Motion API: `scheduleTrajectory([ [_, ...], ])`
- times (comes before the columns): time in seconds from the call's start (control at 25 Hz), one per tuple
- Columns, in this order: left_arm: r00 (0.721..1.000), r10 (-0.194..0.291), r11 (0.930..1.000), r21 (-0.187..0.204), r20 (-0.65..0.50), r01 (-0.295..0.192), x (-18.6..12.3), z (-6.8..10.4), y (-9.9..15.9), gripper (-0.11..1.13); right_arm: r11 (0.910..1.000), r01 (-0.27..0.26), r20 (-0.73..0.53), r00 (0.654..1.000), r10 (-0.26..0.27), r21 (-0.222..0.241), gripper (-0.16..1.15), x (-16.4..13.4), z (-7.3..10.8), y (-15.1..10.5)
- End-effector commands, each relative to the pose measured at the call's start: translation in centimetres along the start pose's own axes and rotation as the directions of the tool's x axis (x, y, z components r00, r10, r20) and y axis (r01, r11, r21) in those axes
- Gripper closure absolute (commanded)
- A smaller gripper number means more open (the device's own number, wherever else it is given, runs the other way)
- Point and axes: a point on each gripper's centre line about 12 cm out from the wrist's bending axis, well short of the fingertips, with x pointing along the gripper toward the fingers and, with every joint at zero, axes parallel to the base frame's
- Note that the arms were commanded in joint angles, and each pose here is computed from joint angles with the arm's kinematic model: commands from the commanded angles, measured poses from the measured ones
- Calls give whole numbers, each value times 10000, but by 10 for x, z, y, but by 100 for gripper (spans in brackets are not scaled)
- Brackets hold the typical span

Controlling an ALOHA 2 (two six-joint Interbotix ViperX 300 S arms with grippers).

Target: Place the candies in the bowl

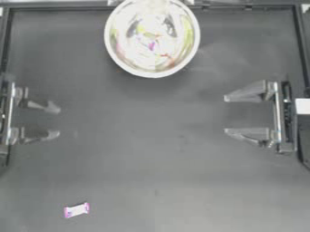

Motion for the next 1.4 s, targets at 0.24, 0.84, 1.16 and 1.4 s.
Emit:
scheduleTrajectory([
  [0.24, 9854, -964, 9936, -725, -1403, 869, 7, -7, -18, 13, 10000, 42, 122, 9999, -42, 75, -2, 9, 6, 1],
  [0.84, 9089, -920, 9954, -127, -4068, 951, 61, -24, -65, 11, 9998, 163, 181, 9997, -165, 109, -2, 11, 5, -2],
  [1.16, 8673, -756, 9971, -291, -4921, 704, 83, -29, -92, 11, 9998, 164, 227, 9996, -167, 108, -2, 11, 5, -2],
  [1.4, 8221, -690, 9976, -443, -5652, 533, 102, -35, -113, 11, 9999, 153, 243, 9996, -155, 64, -2, 11, 5, -2],
])
